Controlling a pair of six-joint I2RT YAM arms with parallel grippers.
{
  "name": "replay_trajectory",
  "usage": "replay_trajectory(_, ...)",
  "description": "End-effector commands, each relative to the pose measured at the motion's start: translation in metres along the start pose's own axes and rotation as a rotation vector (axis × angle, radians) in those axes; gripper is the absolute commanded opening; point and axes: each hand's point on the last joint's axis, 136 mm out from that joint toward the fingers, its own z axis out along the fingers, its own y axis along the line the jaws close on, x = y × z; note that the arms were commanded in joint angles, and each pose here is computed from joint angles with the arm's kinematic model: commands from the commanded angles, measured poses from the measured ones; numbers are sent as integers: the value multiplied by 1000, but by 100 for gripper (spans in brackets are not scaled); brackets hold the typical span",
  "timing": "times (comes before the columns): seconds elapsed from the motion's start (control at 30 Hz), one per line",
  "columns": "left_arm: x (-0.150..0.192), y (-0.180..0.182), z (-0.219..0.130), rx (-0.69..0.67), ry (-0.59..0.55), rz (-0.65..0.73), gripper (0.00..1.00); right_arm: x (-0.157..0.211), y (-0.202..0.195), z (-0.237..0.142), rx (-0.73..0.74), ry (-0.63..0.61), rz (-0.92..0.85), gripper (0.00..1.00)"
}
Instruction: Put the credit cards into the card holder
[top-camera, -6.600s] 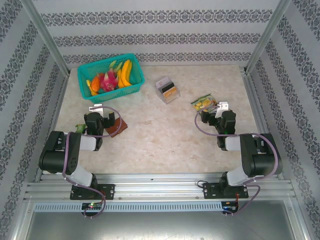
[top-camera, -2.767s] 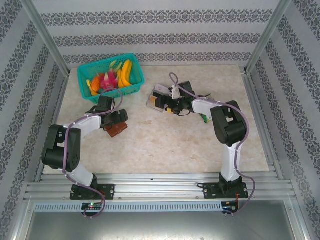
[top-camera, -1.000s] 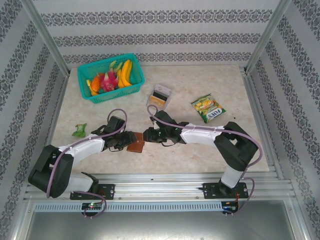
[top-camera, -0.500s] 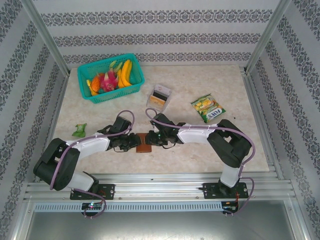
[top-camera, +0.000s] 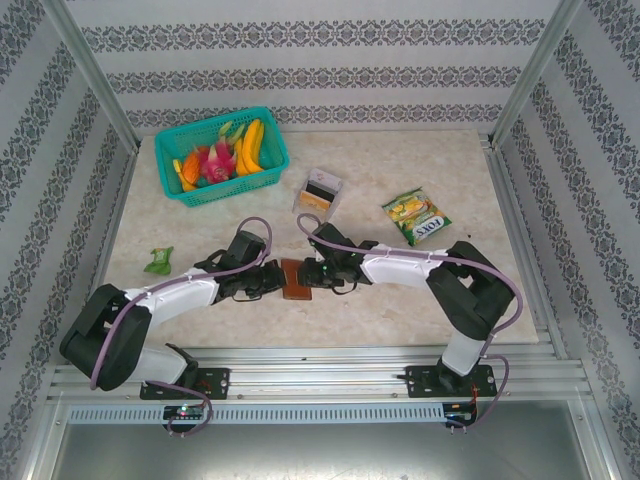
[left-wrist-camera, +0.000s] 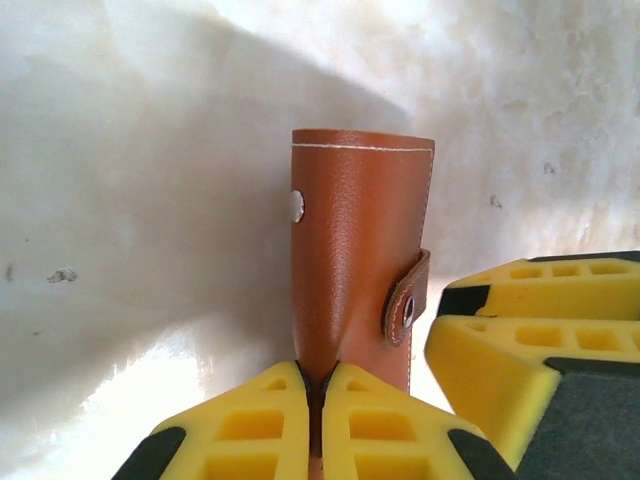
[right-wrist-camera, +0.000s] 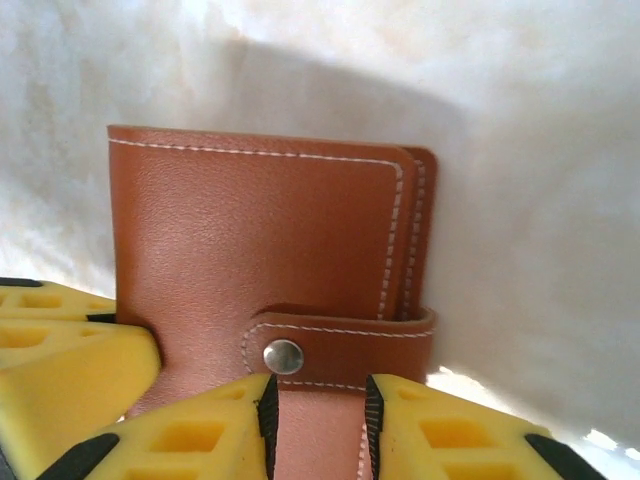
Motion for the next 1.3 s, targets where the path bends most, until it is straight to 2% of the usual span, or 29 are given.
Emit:
replay_trajectory(0.0,-10,-20,-6,55,-43,26,0,-9,2,-14,72,-30,-63,36)
replay_trajectory(0.23,-12,-24,-4,71,-48,19,0,-7,13,-3,64,-13,-65,45)
replay_trajectory(0.7,-10,-31,-2,117,-35,13,0,-2,14,30,82,52,-104,47)
replay_trajectory(0.77,-10,-31,-2,120,-34,15,0,0,5,33,139,58,-104,45)
replay_trajectory(0.87,-10,-30,-4,109,-42,16,0,-1,-13,30,253,41,-102,35)
replay_trajectory(0.97,-11,-26,-6,87,-48,18,0,-5,-24,23,299,8,-91,28)
replay_trajectory(1.17,-10,-13,-10,14,-59,32,0,-17,-38,-3,358,-76,-75,23)
replay_trajectory(1.27,-11,-11,-11,9,-67,33,0,-17,-46,-7,363,-79,-51,22)
